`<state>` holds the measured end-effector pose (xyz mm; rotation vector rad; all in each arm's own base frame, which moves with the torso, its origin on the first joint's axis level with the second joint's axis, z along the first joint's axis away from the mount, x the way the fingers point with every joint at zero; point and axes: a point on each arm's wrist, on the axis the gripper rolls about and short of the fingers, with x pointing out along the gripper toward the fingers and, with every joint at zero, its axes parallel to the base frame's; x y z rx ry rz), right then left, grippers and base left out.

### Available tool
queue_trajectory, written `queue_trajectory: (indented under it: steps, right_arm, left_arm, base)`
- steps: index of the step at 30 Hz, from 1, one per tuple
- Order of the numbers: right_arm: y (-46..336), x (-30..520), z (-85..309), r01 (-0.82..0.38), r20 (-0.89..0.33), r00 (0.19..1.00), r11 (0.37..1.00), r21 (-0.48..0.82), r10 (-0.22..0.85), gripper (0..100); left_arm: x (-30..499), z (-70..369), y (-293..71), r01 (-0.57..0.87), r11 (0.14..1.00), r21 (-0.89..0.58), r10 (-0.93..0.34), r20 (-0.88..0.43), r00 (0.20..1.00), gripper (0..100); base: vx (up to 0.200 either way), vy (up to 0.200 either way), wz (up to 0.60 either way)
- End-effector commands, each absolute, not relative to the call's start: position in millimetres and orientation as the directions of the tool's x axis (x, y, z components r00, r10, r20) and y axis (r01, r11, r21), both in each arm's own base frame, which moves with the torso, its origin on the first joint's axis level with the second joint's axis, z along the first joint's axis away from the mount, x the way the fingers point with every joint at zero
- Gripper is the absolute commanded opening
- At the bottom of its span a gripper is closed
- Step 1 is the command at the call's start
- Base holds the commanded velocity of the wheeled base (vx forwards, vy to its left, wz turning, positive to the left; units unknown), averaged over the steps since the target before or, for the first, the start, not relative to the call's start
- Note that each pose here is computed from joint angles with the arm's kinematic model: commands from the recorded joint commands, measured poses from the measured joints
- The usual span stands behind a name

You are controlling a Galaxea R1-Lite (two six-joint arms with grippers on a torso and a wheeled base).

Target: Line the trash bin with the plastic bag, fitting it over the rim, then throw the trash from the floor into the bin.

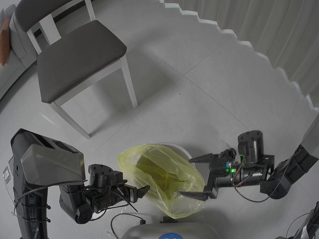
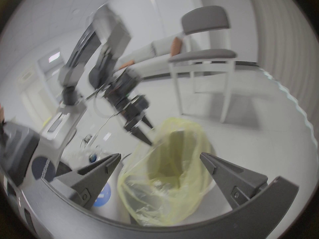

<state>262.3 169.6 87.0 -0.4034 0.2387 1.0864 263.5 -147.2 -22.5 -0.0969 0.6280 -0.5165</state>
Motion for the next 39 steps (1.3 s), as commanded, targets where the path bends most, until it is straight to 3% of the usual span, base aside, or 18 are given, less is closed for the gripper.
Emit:
queue_trajectory:
  steps: [1, 9, 22, 28, 39]
  right_arm:
    - [142.8, 287.5, 119.1, -0.818, -0.25, 0.575, 0.538, -0.205, 0.779, 100]
    - [141.3, 316.2, 97.2, -0.806, -0.295, 0.591, 0.563, -0.183, 0.751, 100]
    - [161.8, 330.6, 53.3, -0.851, -0.398, 0.523, 0.492, -0.184, 0.754, 100]
    - [163.1, 332.1, 48.1, -0.857, -0.409, 0.515, 0.447, -0.258, 0.753, 100]
    - [186.2, 337.3, 41.7, -0.885, -0.439, 0.466, 0.4, -0.238, 0.768, 100]
  left_arm:
    - [263.2, -22.1, -148.4, 0.423, 0.869, -0.255, -0.492, -0.534, 0.688, 0]
    - [258.4, -17.4, -152.5, 0.439, 0.86, -0.259, -0.507, -0.525, 0.684, 0]
    - [250.8, -13.5, -151.9, 0.441, 0.861, -0.253, -0.505, -0.518, 0.69, 0]
    - [252.1, -12.9, -153.1, 0.444, 0.86, -0.251, -0.507, -0.506, 0.697, 0]
    - [251.8, -12.1, -151.9, 0.442, 0.861, -0.253, -0.507, -0.503, 0.7, 0]
  base:
    - [0.0, 0.0, 0.0]
    - [0.0, 0.0, 0.0]
    - [0.0, 0.0, 0.0]
    - [0.0, 0.0, 0.0]
    - [0.0, 0.0, 0.0]
